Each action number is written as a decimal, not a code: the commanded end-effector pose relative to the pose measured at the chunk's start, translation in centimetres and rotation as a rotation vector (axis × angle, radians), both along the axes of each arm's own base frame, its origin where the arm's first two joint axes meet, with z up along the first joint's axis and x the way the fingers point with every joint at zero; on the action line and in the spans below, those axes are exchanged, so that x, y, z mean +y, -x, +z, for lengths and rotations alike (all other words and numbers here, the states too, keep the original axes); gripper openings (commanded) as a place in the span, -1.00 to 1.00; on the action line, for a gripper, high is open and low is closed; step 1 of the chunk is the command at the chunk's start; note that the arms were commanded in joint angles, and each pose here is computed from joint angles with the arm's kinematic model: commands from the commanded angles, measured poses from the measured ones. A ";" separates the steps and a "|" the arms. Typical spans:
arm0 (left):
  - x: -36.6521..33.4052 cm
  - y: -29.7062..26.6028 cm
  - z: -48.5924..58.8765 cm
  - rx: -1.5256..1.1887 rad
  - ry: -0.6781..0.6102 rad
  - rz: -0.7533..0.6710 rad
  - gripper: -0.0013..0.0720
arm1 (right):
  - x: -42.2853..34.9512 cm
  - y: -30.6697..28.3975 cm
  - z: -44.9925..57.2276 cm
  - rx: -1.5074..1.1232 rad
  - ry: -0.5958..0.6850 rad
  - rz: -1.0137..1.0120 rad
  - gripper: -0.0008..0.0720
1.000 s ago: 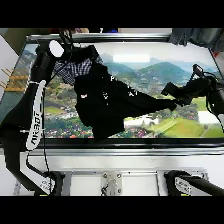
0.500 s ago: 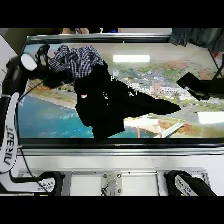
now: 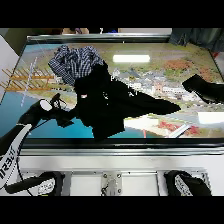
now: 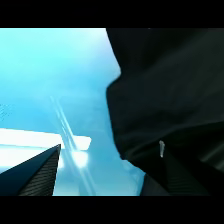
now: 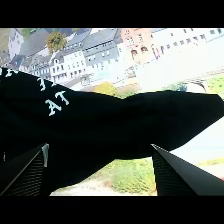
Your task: Fold the clothes and pants, and hang the long-sleeved shirts on hangers.
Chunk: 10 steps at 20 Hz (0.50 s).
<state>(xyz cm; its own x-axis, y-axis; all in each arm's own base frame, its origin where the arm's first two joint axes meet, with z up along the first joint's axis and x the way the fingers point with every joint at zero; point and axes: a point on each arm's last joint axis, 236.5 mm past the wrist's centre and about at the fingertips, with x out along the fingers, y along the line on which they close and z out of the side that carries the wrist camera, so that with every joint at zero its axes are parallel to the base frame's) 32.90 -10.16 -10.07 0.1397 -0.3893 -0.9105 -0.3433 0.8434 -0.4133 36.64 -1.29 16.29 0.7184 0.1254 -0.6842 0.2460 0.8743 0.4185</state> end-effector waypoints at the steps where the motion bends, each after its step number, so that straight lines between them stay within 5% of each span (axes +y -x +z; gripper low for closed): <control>1: -3.1 0.4 -2.0 0.034 0.046 0.000 0.86 | 0.3 0.1 0.3 -0.007 -0.011 0.007 0.99; 7: -8.0 -2.3 -2.3 0.018 0.066 -0.099 0.85 | 0.1 0.1 0.2 -0.004 -0.007 0.002 0.99; 8: -8.3 -2.7 -2.2 0.018 0.066 -0.103 0.41 | -0.4 0.3 -0.1 0.009 0.006 -0.008 0.99; 9: -8.3 -3.1 -1.7 0.014 0.065 -0.113 -0.46 | -1.6 0.7 -1.0 0.050 0.014 -0.037 0.99; 10: -7.8 -3.7 -1.1 -0.004 0.057 -0.115 -0.88 | -3.0 1.2 -2.3 0.101 0.020 -0.070 0.99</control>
<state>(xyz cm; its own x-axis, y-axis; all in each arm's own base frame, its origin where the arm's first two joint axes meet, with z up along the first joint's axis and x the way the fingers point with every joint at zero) 35.23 -17.23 -12.21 0.0804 -0.4450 -0.8919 -0.2647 0.8531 -0.4496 36.31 -2.12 15.80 0.7050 0.1119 -0.7003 0.2711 0.8699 0.4120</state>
